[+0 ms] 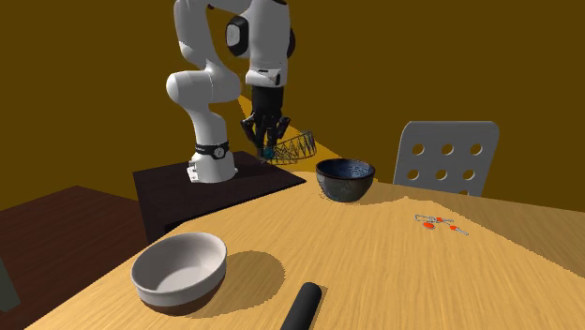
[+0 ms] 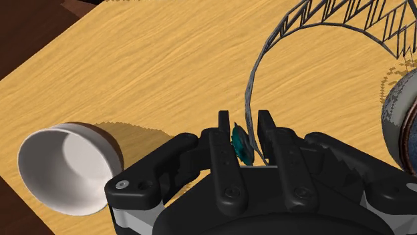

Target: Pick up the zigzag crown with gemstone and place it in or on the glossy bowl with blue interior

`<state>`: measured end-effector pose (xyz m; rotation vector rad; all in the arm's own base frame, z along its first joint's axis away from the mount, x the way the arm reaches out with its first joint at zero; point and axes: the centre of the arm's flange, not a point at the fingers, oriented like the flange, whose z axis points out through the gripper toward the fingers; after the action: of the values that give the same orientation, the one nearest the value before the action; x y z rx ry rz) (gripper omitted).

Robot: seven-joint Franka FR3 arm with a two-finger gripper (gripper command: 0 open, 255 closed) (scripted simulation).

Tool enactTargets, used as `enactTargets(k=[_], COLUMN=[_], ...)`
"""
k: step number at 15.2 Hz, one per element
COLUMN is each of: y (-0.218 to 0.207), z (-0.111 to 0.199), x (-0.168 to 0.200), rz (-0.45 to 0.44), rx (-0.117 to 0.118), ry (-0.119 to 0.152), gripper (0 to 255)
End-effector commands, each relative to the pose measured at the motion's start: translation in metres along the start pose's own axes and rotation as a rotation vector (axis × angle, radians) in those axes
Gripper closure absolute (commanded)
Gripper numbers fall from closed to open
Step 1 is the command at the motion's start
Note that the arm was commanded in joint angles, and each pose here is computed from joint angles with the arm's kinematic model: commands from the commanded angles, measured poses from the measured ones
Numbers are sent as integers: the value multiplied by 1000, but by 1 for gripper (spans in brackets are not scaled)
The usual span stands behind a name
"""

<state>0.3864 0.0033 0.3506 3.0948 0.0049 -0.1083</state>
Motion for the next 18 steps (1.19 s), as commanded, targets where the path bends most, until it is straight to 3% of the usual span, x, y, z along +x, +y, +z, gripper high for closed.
enactTargets(k=[1, 15, 18], y=[-24, -202, -211], z=[-1, -9, 1], x=[7, 57, 60], rz=[1, 1, 1], rx=[0, 0, 0], ry=[0, 0, 0], gripper=[255, 255, 255])
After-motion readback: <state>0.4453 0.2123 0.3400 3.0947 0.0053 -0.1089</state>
